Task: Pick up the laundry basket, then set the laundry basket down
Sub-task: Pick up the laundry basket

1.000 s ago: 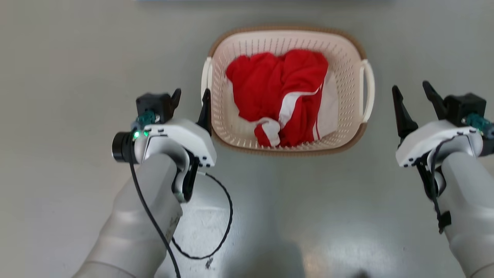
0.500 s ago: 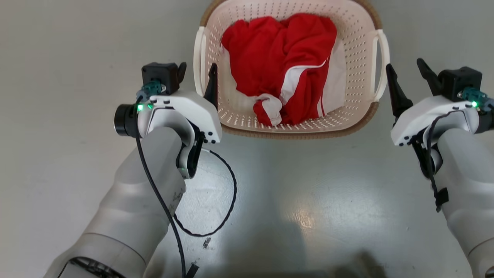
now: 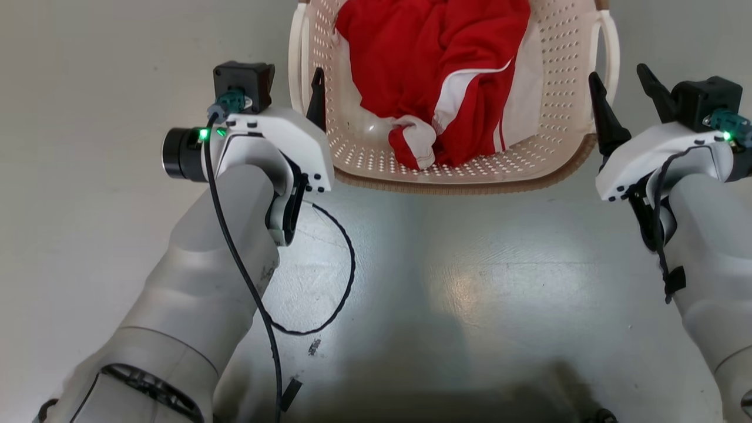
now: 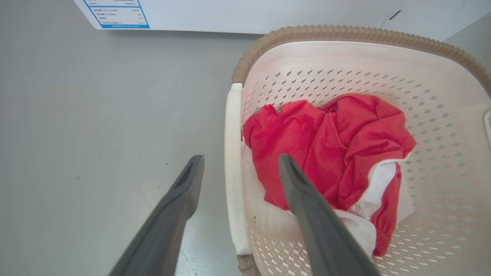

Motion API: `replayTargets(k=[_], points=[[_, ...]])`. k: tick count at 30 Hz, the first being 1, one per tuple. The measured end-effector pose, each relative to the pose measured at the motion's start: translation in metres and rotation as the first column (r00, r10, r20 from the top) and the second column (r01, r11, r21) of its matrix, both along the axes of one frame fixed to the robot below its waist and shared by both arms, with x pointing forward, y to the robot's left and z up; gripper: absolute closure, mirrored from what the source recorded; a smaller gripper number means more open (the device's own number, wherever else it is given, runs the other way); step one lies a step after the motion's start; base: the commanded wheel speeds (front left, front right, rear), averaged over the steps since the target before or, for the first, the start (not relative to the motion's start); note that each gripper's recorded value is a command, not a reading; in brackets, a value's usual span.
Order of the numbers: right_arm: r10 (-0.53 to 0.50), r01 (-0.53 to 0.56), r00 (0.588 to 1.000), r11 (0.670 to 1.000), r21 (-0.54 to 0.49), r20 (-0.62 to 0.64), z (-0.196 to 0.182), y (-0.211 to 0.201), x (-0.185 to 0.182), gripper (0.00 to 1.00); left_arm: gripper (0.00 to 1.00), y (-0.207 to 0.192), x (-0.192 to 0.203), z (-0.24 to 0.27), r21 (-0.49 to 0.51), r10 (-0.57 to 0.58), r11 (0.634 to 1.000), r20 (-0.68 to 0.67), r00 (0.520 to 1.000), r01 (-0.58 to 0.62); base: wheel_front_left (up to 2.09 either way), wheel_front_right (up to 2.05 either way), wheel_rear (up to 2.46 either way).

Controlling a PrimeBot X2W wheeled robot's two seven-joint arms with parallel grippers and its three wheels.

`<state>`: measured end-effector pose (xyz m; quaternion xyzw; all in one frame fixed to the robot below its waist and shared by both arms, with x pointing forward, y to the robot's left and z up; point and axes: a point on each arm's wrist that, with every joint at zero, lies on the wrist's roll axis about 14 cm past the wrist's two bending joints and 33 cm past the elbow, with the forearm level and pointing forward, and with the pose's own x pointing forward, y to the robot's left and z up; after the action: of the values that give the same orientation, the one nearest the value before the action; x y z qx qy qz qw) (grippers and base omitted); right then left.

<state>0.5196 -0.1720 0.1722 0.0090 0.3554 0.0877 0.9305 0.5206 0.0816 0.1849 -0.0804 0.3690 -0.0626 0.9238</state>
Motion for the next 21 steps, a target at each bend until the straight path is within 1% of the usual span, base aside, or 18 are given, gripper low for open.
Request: replayTargets(k=[13,21], points=[[0.004,-0.004,0.999,1.0,0.007,-0.054,-0.029,0.006,0.006,0.0,0.0,-0.008,0.008,-0.026,0.019,-0.058,0.998,-0.043,0.997,0.059,0.0,0.0,0.0],[0.023,-0.023,0.997,1.0,0.005,-0.073,-0.035,0.012,0.016,0.0,0.0,-0.013,0.01,-0.039,0.027,-0.086,0.996,-0.098,0.991,0.09,0.0,0.0,0.0]])
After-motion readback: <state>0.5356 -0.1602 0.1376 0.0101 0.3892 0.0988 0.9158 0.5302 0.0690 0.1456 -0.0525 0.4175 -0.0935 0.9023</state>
